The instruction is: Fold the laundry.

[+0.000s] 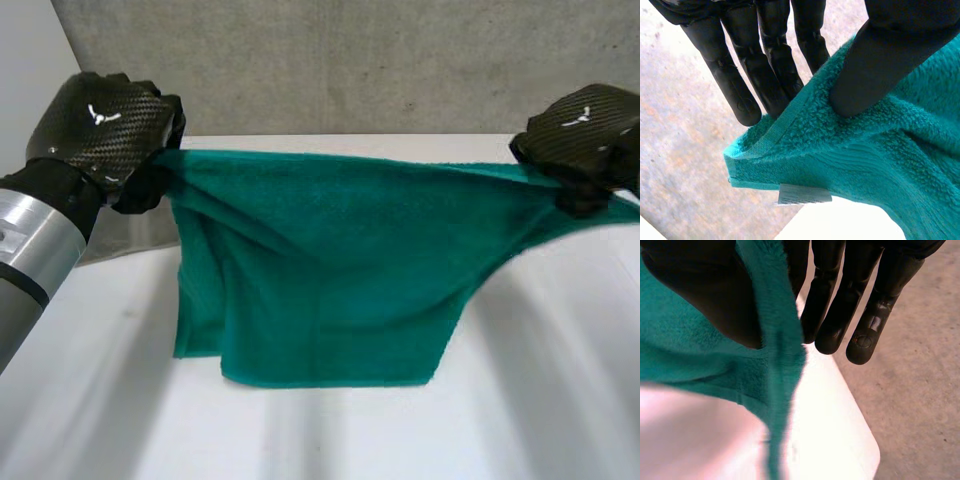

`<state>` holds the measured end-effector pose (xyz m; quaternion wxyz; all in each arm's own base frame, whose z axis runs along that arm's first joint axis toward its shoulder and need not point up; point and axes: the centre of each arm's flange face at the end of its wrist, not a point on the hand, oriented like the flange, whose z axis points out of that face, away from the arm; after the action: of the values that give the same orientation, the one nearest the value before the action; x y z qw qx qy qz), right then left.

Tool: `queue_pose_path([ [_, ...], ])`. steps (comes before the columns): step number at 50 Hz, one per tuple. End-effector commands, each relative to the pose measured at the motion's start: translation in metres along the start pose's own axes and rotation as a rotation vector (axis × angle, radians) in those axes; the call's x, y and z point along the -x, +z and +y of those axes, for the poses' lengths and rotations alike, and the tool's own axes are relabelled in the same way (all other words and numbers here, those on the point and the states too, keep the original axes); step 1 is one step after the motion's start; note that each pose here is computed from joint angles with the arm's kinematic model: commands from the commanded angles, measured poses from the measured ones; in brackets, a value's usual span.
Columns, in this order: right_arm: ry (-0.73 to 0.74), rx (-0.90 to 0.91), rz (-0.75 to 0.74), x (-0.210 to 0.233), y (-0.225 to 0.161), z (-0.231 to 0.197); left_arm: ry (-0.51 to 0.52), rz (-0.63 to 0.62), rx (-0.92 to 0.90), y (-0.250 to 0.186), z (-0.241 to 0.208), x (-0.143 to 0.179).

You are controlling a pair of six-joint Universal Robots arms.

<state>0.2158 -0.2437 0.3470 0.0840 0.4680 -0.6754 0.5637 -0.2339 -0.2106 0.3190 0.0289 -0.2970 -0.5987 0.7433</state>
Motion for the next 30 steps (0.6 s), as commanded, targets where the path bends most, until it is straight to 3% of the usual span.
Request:
queue_pose_path([
  [1,-0.048,0.034,-0.085,0.008,-0.009,0.001,0.009,0.089,0.193,0.018,0.049,-0.019],
  [9,-0.049,0.097,-0.145,0.041,0.064,0.034,0.078,0.133,0.297,0.063,0.099,-0.031],
  [14,-0.090,0.037,0.068,0.029,0.118,0.030,0.136,0.070,0.169,0.113,0.098,-0.022],
  [18,-0.106,-0.152,0.311,-0.002,0.144,-0.002,0.221,-0.095,-0.106,0.152,0.072,0.001],
  [24,-0.058,-0.560,0.700,-0.066,0.138,-0.068,0.305,-0.395,-0.565,0.175,-0.002,0.037],
  [26,-0.043,-0.696,0.821,-0.085,0.126,-0.088,0.306,-0.438,-0.626,0.174,-0.016,0.042],
  [30,-0.042,-0.766,0.883,-0.096,0.117,-0.100,0.293,-0.510,-0.662,0.171,-0.035,0.057],
])
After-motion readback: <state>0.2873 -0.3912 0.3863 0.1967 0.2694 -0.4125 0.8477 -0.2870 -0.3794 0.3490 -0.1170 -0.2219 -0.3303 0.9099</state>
